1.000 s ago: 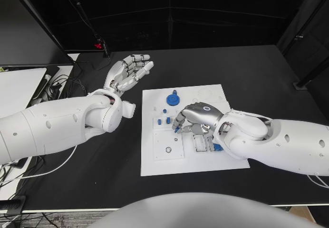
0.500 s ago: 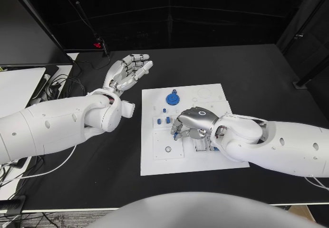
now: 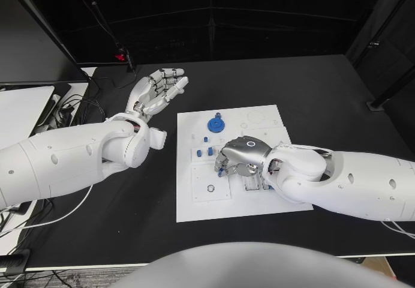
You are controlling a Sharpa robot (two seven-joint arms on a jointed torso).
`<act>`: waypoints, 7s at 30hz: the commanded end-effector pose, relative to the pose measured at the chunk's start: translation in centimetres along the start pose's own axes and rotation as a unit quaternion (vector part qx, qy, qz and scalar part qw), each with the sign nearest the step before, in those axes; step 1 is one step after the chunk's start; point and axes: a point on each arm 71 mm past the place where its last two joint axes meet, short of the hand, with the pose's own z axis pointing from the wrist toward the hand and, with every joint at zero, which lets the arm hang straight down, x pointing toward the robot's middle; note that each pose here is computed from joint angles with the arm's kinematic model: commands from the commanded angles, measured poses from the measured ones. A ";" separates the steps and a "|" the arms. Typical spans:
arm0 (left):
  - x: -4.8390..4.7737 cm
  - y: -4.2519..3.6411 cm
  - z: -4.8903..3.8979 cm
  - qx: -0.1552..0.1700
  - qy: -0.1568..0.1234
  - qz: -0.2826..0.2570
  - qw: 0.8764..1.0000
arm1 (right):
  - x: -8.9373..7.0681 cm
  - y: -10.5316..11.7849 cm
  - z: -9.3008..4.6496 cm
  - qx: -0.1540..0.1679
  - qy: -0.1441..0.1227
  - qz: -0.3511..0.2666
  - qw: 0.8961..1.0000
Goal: Assemble the parts on the task board
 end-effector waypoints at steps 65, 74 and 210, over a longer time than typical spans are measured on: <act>-0.15 -1.24 -0.19 0.079 0.002 -0.005 0.997 | -0.5 0.5 0.2 -0.049 -0.045 -0.030 0.997; -0.20 -1.21 -0.17 0.079 0.002 -0.005 0.997 | -2.4 -1.4 -2.3 -0.013 -0.152 0.098 0.983; 0.14 -0.86 -0.02 0.073 0.002 -0.004 0.997 | -4.8 -1.1 -1.9 0.036 -0.096 0.053 0.993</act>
